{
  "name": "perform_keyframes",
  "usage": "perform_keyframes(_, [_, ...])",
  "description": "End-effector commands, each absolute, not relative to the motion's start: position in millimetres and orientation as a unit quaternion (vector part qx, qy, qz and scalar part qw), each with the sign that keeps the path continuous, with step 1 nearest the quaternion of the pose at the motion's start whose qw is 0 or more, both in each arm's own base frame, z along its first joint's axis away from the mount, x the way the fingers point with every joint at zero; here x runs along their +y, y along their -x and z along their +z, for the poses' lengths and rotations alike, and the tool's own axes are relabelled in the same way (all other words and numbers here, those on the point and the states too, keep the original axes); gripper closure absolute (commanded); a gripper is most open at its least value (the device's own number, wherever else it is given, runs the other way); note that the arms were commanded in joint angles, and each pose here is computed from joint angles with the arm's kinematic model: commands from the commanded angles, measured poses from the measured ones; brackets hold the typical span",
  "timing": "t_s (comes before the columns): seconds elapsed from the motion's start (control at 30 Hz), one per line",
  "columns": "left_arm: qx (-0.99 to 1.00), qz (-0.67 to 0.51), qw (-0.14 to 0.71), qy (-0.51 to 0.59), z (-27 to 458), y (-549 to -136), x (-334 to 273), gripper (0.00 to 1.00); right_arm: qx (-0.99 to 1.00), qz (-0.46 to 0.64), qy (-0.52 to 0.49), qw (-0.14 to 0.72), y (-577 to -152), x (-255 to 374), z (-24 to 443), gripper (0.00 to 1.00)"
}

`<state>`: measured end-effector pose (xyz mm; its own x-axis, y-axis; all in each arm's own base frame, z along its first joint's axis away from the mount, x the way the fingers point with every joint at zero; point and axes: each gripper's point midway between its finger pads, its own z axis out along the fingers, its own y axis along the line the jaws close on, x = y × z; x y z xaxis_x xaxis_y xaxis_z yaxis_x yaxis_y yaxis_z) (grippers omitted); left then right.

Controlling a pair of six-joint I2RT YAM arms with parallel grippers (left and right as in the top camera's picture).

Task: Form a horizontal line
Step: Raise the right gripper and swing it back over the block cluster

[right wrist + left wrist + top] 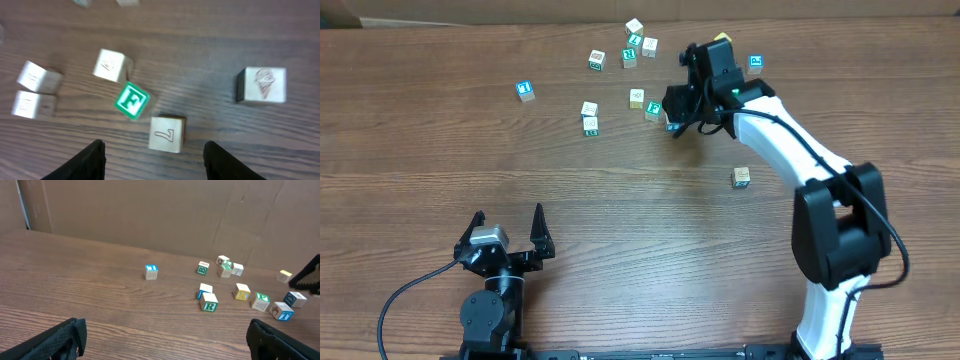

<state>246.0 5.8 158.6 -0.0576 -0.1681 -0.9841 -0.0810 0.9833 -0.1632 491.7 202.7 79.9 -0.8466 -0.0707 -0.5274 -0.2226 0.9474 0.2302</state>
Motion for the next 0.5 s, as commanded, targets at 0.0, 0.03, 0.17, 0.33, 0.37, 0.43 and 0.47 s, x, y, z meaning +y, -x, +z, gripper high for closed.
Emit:
perform_keyframes(0.0, [0.724, -0.022, 0.684, 0.081, 159, -246, 7, 0.0, 0.953, 0.144, 0.078, 0.255, -493, 207, 61, 0.4])
perform_keyframes(0.03, [0.724, -0.022, 0.684, 0.081, 159, -246, 7, 0.0, 0.954, 0.143, 0.079, 0.252, -493, 207, 57, 0.4])
perform_keyframes(0.17, [0.724, -0.022, 0.684, 0.081, 159, -246, 7, 0.01, 0.957, 0.141, 0.085, 0.239, -490, 214, 38, 0.39])
perform_keyframes(0.33, [0.724, -0.022, 0.684, 0.081, 159, -246, 7, 0.01, 0.961, 0.12, 0.084, 0.233, -490, 212, 21, 0.39])
perform_keyframes(0.37, [0.724, -0.022, 0.684, 0.081, 159, -246, 7, 0.0, 0.962, 0.12, 0.084, 0.232, -490, 213, 18, 0.39])
perform_keyframes(0.43, [0.724, -0.022, 0.684, 0.081, 159, -246, 7, 0.0, 0.961, 0.12, 0.084, 0.233, -490, 213, 19, 0.41])
perform_keyframes(0.47, [0.724, -0.022, 0.684, 0.081, 159, -246, 7, 0.0, 0.961, 0.12, 0.084, 0.233, -490, 213, 19, 0.47])
